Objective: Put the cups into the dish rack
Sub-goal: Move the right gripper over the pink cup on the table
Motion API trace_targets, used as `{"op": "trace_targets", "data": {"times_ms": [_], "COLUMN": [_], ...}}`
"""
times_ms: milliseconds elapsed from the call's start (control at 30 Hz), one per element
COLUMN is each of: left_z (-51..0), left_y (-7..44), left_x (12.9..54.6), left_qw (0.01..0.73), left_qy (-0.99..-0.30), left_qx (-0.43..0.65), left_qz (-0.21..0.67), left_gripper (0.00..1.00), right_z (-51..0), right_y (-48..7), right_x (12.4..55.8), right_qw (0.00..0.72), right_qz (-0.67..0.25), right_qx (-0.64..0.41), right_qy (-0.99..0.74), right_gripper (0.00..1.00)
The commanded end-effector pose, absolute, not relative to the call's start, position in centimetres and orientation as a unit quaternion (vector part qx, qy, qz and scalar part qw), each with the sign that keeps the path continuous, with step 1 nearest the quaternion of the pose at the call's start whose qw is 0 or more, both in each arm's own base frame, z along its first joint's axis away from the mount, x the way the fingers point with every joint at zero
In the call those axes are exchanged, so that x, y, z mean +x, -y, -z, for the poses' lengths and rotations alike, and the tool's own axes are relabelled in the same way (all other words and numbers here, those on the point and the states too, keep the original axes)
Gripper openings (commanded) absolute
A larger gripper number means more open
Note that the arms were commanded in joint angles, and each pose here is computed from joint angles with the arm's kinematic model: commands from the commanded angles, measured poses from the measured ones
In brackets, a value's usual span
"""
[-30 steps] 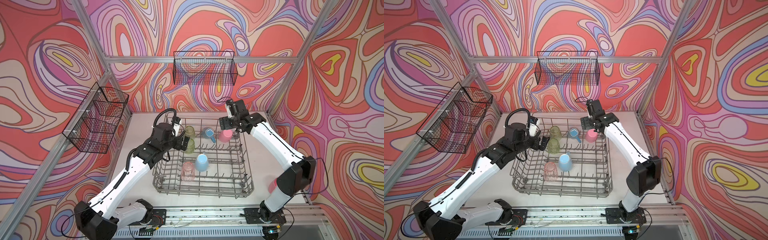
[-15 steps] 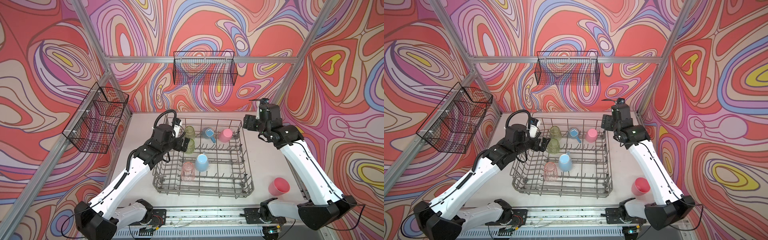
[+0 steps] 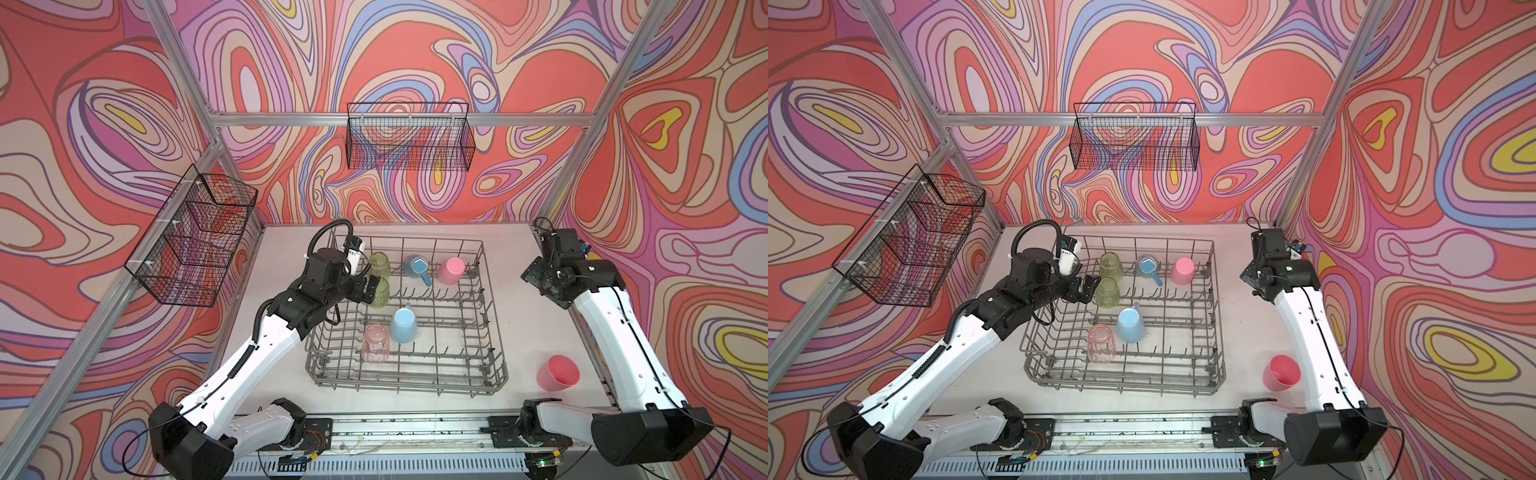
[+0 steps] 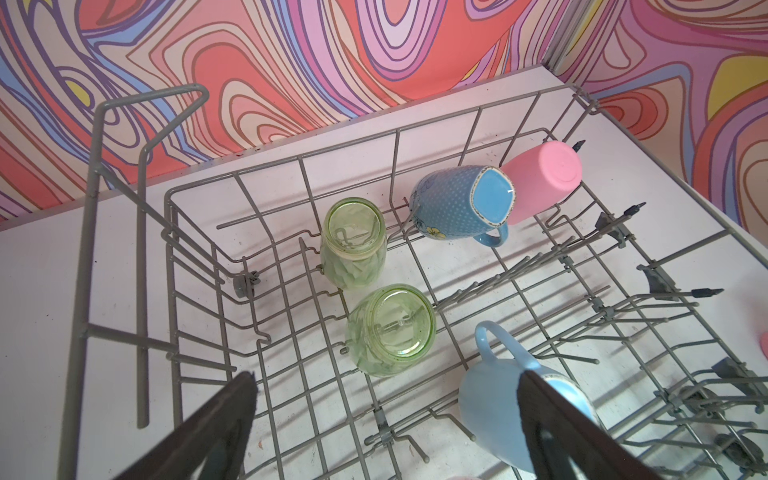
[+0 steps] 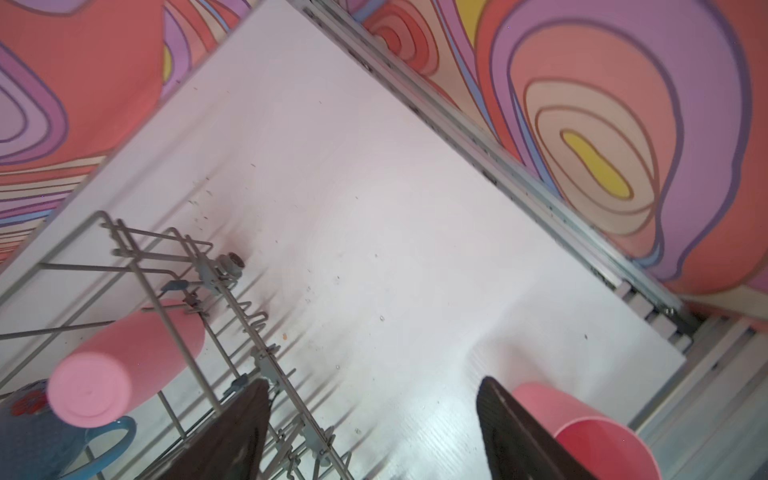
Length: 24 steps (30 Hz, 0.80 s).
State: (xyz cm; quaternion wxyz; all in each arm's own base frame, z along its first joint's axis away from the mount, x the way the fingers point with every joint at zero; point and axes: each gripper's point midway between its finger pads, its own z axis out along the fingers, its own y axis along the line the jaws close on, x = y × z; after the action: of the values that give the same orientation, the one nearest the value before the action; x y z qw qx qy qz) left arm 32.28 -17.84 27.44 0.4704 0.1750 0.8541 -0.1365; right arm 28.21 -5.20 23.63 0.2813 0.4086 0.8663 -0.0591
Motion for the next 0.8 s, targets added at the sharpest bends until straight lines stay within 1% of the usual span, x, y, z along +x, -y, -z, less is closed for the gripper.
{"op": "trace_targets", "data": {"times_ms": [0,100,200,333,567,767], "left_z": [-27.5,-27.3,-26.9,-26.4,-25.1,-23.4], "left_y": [18.4,18.5,18.7,18.9,19.1,19.9], "left_x": [32.4,32.5,32.7,32.8,33.3,33.9], "left_qw": [0.471,0.469,0.464,0.456,0.444,0.418], "left_qy": [-0.851,-0.852,-0.855,-0.859,-0.866,-0.877], "left_qx": [0.179,0.179,0.179,0.180,0.182,0.186], "left_qz": [0.146,0.148,0.148,0.150,0.142,0.148], "left_gripper": [1.00,1.00,1.00,0.99,0.99,0.98], "right_z": [-21.3,-20.1,-19.7,-18.8,-15.8,-14.2], "right_y": [5.6,6.2,6.7,6.5,6.2,6.5], "right_x": [25.3,23.3,21.5,20.5,18.9,17.4], "right_qw": [0.235,0.211,0.205,0.201,0.182,0.168], "right_qz": [0.060,0.086,0.105,0.099,0.087,0.101], "right_qx": [0.490,0.522,0.540,0.545,0.556,0.573], "right_qy": [-0.837,-0.822,-0.809,-0.808,-0.806,-0.796], "right_gripper": [0.81,0.80,0.79,0.78,0.78,0.77]}}
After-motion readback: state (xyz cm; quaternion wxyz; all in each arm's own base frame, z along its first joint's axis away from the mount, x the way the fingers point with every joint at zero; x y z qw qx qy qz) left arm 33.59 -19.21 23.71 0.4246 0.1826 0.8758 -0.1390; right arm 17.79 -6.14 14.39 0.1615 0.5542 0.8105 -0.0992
